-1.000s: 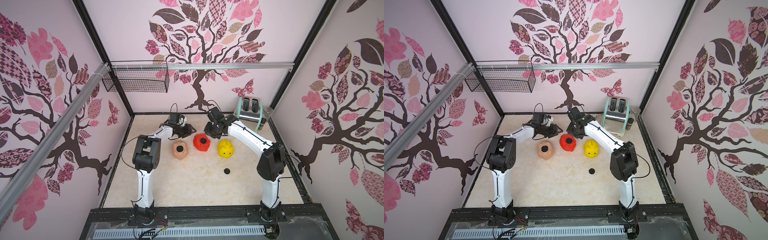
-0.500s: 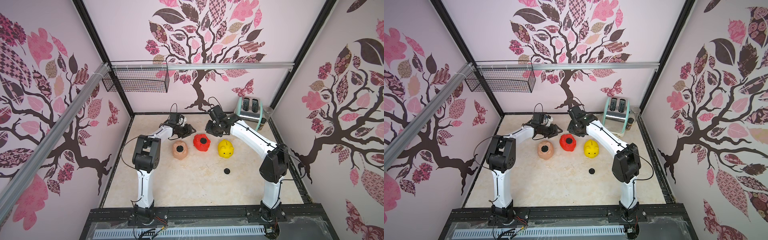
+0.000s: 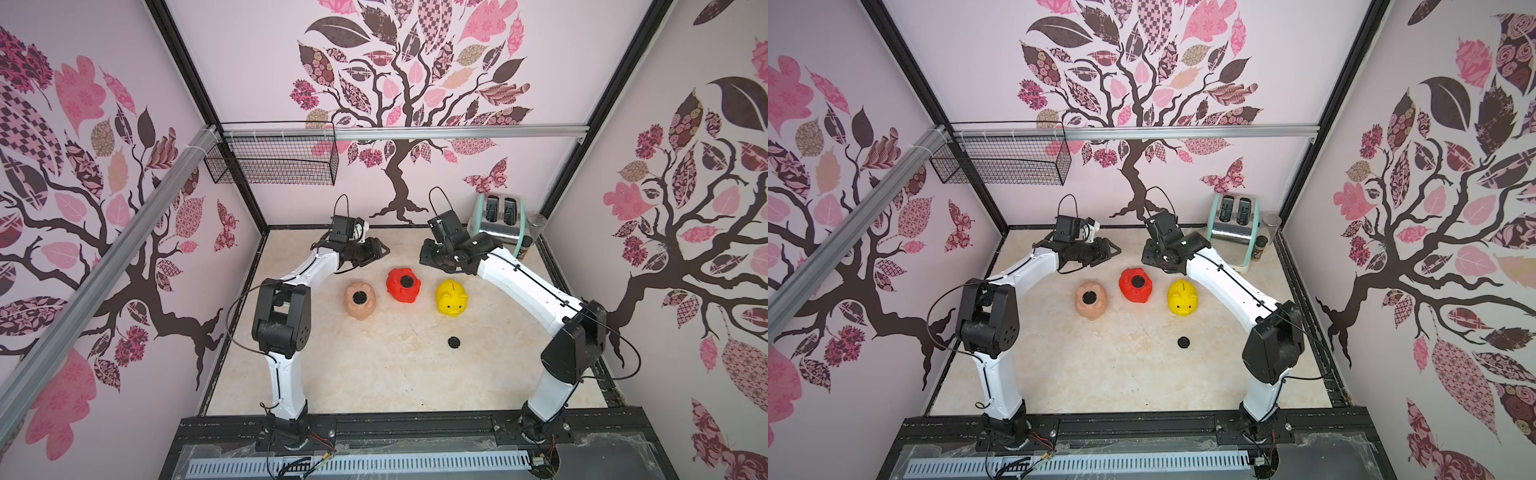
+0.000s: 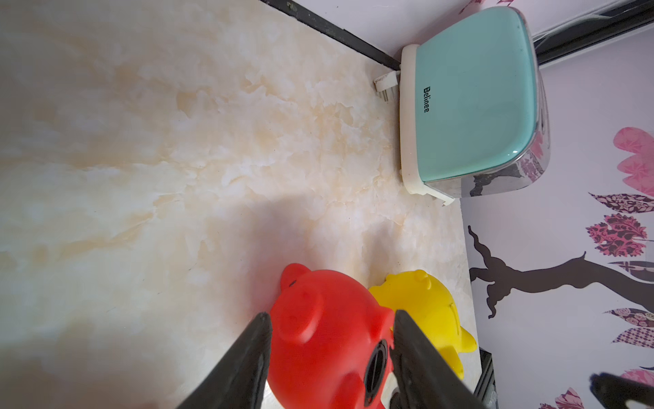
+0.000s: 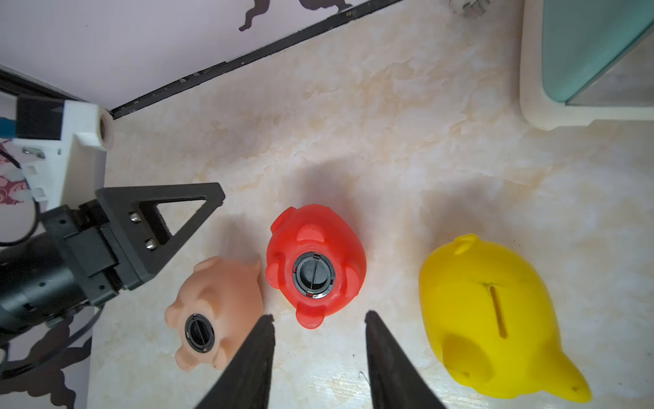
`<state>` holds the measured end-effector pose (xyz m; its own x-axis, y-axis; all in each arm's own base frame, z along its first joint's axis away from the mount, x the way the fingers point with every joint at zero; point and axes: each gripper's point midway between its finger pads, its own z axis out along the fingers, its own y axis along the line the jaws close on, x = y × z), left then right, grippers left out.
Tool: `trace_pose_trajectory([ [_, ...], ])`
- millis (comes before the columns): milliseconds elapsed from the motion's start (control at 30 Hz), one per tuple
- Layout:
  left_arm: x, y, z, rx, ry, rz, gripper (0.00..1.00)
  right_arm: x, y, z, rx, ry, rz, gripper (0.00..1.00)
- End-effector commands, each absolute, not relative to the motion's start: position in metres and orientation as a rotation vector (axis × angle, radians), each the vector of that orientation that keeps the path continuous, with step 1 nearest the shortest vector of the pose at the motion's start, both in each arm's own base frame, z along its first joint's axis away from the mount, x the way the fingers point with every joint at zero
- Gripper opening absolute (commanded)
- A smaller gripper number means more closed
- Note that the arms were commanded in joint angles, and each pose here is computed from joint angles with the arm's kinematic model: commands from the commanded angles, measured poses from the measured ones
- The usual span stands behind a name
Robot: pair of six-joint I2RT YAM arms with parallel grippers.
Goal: Close piggy banks
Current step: Screw the knob on the piggy bank, then turn over the piggy bank at the center of the board.
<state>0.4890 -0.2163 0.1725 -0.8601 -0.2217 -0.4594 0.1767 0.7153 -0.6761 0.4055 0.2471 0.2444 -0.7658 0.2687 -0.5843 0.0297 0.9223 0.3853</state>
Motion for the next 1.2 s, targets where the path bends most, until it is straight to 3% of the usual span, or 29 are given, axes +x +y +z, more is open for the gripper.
trace_pose_trajectory([
  [0, 0.479, -0.205, 0.203, -0.022, 2.349, -0.966, 0.58, 0.402, 0.237, 0.27, 0.15, 2.288, 0.491, 0.56],
  [200, 0.447, -0.19, 0.246, 0.01, 2.304, -0.902, 0.6, 0.381, 0.22, 0.277, 0.021, 2.233, 0.534, 0.84],
  [400, 0.392, -0.169, 0.279, 0.051, 2.274, -0.824, 0.64, 0.354, 0.195, 0.273, -0.063, 2.192, 0.498, 0.99],
  [733, 0.282, -0.11, 0.271, 0.064, 2.277, -0.559, 0.82, 0.318, 0.161, 0.247, -0.062, 2.193, 0.443, 1.0],
  [833, 0.257, -0.087, 0.265, -0.001, 2.244, -0.463, 0.98, 0.309, 0.158, 0.239, -0.068, 2.185, 0.458, 1.0],
  [1167, 0.219, -0.064, 0.253, -0.032, 2.124, -0.389, 0.98, 0.293, 0.152, 0.225, -0.076, 2.141, 0.488, 1.0],
])
